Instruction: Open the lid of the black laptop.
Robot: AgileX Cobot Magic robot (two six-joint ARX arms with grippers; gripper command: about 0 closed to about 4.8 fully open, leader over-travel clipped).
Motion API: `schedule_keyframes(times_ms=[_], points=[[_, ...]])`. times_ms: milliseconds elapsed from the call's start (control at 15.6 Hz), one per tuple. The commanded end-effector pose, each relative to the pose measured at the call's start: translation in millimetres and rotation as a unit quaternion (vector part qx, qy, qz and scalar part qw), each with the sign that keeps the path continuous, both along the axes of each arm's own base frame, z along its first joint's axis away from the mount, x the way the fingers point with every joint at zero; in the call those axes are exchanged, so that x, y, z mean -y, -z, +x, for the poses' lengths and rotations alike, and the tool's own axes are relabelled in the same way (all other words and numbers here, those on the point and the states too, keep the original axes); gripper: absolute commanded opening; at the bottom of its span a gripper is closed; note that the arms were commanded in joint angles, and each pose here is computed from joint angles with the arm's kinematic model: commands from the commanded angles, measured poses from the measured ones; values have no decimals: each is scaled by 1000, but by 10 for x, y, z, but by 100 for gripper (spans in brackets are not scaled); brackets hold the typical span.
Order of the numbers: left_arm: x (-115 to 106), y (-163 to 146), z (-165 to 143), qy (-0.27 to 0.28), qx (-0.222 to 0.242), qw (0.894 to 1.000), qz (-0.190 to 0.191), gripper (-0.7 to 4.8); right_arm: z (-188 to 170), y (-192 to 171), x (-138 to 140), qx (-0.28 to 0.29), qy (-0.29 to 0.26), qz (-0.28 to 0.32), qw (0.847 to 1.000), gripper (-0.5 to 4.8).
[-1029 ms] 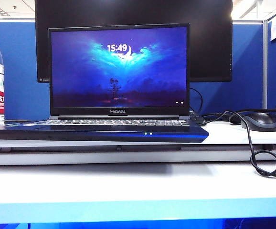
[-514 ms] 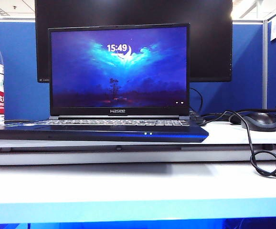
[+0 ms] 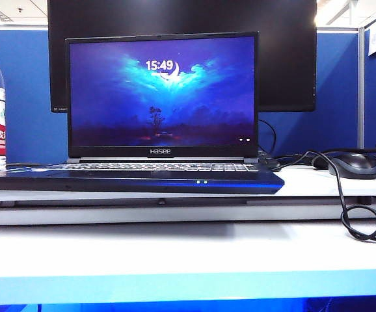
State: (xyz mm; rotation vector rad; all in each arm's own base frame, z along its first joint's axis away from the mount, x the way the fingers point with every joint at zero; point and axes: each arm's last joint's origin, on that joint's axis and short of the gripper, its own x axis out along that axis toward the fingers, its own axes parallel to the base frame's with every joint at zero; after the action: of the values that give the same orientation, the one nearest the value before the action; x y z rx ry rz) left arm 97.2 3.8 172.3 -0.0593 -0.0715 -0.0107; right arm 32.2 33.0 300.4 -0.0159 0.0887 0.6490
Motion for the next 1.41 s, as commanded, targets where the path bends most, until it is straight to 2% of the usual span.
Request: schedule_keyframes(times_ms=[64, 321, 450, 579, 643, 772, 900, 964, 1029, 1093, 1222, 1286, 1415], points=[[-1, -14, -3, 0, 7, 1000, 1, 22, -3, -21, 6, 4, 1, 9, 1000, -6], [-1, -14, -3, 0, 7, 1000, 1, 21, -8, -19, 36, 6, 13, 12, 1000, -6], [-1, -16, -3, 0, 8, 1000, 1, 22, -35, -28, 152, 18, 76, 38, 996, -6], [-1, -14, -3, -1, 7, 1000, 1, 21, 2, -21, 206, 44, 176, 27, 983, -6], [-1, -16, -3, 0, 8, 1000, 1, 22, 77, 52, 215, 58, 246, 3, 967, -6], [-2, -16, -3, -1, 8, 1000, 2, 22, 274, 240, 254, 77, 350, 27, 933, -6], [1, -14, -3, 2, 7, 1000, 2, 22, 410, 427, 308, 81, 350, 65, 931, -6], [0, -14, -3, 1, 7, 1000, 2, 21, 495, 576, 355, 80, 320, 92, 940, -6], [0, -16, -3, 1, 8, 1000, 3, 22, 541, 683, 412, 84, 324, 109, 936, -6], [0, -14, -3, 1, 8, 1000, 2, 21, 559, 742, 448, 82, 339, 118, 930, -6], [0, -14, -3, 1, 8, 1000, 2, 21, 597, 934, 555, 60, 408, 149, 899, -6], [0, -14, -3, 1, 8, 1000, 2, 22, 611, 998, 567, 59, 425, 149, 891, -6], [1, -14, -3, 2, 7, 1000, 2, 21, 639, 1144, 549, 56, 417, 150, 895, -6]])
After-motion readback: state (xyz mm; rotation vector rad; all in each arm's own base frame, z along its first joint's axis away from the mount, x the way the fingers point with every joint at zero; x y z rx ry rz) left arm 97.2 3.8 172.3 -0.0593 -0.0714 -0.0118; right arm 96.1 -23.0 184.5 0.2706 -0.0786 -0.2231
